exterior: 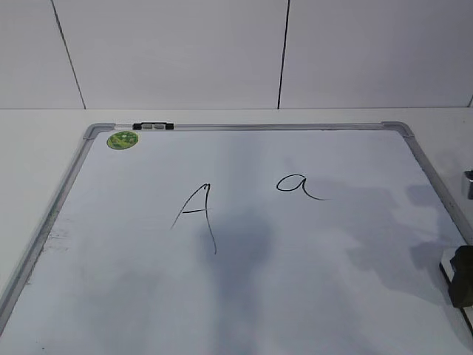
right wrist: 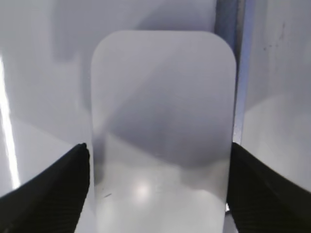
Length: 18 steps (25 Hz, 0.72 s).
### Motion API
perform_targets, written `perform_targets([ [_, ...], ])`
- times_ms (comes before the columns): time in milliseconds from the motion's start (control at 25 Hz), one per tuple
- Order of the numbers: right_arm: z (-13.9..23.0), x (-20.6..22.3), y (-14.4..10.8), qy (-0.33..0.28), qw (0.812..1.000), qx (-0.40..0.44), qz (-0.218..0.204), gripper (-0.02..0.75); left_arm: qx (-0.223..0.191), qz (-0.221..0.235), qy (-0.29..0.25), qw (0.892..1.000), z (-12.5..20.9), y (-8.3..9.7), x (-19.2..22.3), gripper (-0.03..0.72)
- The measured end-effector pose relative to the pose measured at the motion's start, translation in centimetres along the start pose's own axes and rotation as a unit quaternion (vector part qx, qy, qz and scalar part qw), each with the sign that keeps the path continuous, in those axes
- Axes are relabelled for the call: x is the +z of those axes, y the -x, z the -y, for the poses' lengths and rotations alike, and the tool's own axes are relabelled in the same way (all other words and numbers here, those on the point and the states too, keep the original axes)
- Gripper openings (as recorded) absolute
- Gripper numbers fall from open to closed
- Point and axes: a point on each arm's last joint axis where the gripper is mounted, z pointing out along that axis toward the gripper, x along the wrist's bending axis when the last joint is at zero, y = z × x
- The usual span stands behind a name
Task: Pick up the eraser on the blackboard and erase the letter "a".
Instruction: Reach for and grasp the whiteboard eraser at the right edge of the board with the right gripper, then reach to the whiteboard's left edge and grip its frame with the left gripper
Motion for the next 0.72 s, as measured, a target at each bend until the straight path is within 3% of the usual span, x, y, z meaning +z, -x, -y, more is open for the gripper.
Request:
perform_targets([
  [320,-0.08,0.32,0.06,-0.004,1.0,-0.003,0.003,0.561,0.0,0.0,0.0,1.0,0.0,0.0,0.0,0.245],
  [720,-0.1,0.31,0.06,-0.004,1.0,-0.003,0.003,0.547,0.0,0.0,0.0,1.0,0.0,0.0,0.0,0.244],
])
